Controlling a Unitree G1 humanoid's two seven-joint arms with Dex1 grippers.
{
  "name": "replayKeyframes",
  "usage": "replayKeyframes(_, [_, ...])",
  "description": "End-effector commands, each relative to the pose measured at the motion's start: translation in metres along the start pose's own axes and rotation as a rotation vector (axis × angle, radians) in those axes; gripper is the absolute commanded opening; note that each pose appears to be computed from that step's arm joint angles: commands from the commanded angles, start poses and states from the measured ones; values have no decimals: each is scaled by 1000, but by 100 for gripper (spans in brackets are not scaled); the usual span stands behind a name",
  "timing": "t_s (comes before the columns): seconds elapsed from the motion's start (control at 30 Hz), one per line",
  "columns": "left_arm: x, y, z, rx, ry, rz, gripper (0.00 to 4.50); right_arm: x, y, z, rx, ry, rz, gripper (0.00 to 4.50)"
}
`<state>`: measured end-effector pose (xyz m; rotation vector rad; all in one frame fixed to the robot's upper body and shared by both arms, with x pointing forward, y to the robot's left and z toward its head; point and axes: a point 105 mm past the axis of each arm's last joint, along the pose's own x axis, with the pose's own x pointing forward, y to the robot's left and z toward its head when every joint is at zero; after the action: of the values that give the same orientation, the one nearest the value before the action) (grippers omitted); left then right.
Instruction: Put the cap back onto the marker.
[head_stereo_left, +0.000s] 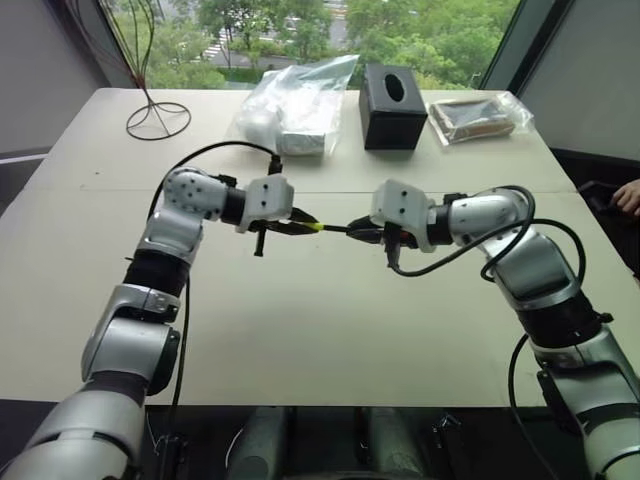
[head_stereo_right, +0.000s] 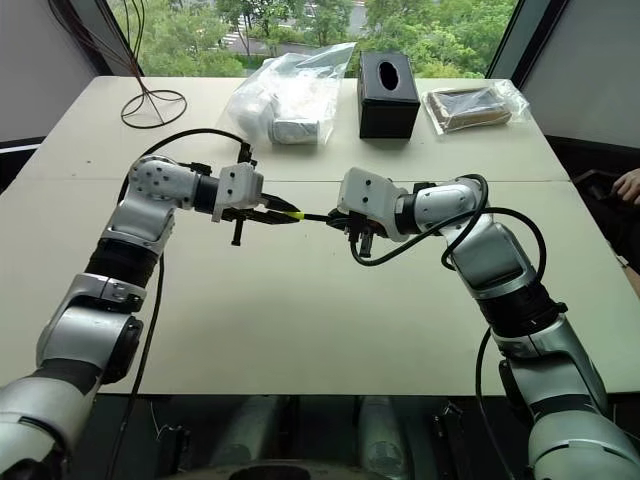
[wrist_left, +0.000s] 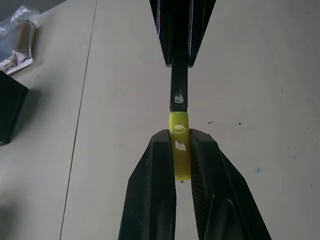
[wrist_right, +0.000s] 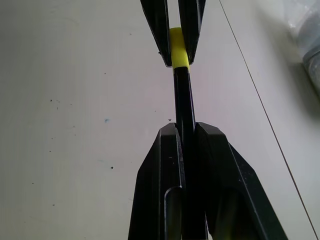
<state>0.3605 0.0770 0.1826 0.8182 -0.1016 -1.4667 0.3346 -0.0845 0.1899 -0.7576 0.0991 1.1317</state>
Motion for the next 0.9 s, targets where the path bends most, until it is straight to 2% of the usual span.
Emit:
replayKeyframes(0.03, [32, -12, 24, 58, -100, -96, 2, -1, -3, 50, -111, -157, -27, 0])
replayKeyframes(0.13, [36, -14, 24, 69, -102, -111, 2, 0, -2, 52, -114, -163, -24, 0])
replayKeyframes(0.37, [34, -10, 41, -72, -210, -129, 2, 0, -6, 60, -183, -184, -65, 0])
replayKeyframes(0.53, [30, -8, 37, -95, -189, -129, 2, 0, -11, 65, -254, -193, -98, 0])
replayKeyframes(0.73, [28, -14, 45, -211, -231, -188, 2, 2, -13, 69, -339, -189, -118, 0])
replayKeyframes(0.9, [28, -16, 39, -129, -176, -169, 2, 4, -12, 66, -398, -166, -114, 0])
